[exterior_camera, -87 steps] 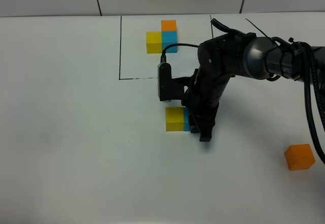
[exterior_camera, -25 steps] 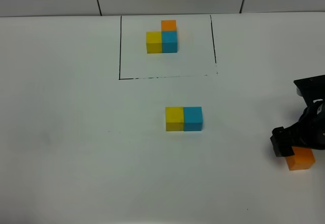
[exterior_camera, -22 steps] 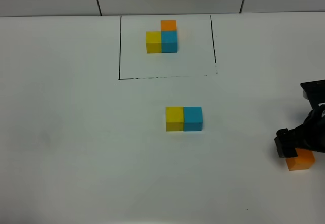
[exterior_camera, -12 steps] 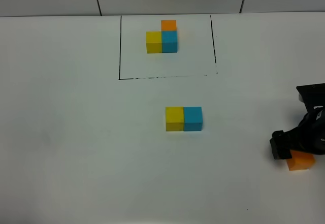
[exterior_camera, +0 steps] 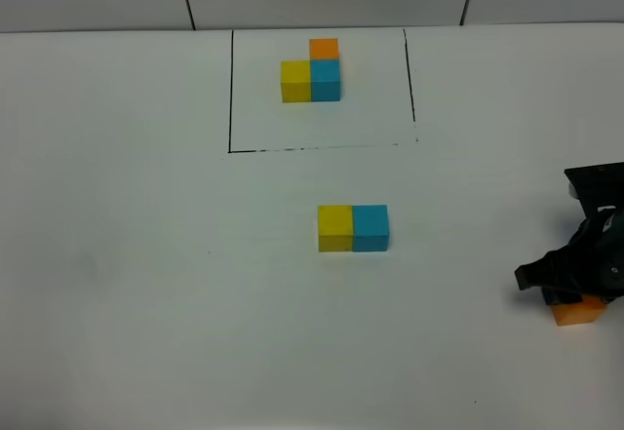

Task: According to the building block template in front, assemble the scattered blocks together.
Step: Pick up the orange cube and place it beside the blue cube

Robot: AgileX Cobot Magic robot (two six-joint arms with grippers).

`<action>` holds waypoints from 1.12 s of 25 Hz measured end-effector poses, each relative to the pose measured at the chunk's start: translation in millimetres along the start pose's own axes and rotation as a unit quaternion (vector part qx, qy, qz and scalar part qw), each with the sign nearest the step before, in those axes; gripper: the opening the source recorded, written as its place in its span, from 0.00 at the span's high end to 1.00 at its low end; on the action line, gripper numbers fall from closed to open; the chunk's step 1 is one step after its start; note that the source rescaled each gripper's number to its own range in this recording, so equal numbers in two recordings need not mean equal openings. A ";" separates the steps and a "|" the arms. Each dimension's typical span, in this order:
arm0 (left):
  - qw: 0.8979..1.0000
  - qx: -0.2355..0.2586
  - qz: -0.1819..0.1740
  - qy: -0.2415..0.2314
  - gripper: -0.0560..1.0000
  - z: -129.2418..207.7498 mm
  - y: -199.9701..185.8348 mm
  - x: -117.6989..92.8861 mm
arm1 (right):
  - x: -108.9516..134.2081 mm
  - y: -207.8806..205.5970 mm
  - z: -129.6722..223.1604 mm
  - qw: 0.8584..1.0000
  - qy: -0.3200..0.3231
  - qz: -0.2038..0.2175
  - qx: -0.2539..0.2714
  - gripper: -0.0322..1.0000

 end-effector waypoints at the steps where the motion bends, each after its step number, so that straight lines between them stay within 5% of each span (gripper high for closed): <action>1: 1.000 0.000 0.000 0.000 0.31 0.0 0.0 0.0 | 1.6 -1.1 -2.9 1.000 -0.001 -0.001 -0.003 0.95; 8: 1.000 0.000 0.000 -0.002 0.31 0.0 0.0 0.0 | 26.7 -35.7 -61.4 0.999 -0.011 -0.006 -0.043 0.95; 15: 1.000 0.000 0.000 -0.002 0.31 0.0 0.0 0.0 | 59.8 -83.3 -134.2 0.996 0.020 0.032 -0.078 0.95; 22: 1.000 0.000 0.000 -0.002 0.31 -0.1 0.0 0.0 | 107.6 -58.1 -181.8 0.998 0.028 0.019 -0.062 0.95; 28: 1.000 0.000 0.000 -0.001 0.31 -0.1 0.0 0.0 | 123.1 -16.2 -200.0 0.999 0.043 0.002 -0.030 0.95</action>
Point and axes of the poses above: a point on each arm's last joint axis where the gripper is mounted, y pointing out along that axis toward the gripper, x along the wrist's bending axis when the last joint is at zero, z = x × y, the point moved 6 cm from there along y, pointing out along that axis toward the gripper
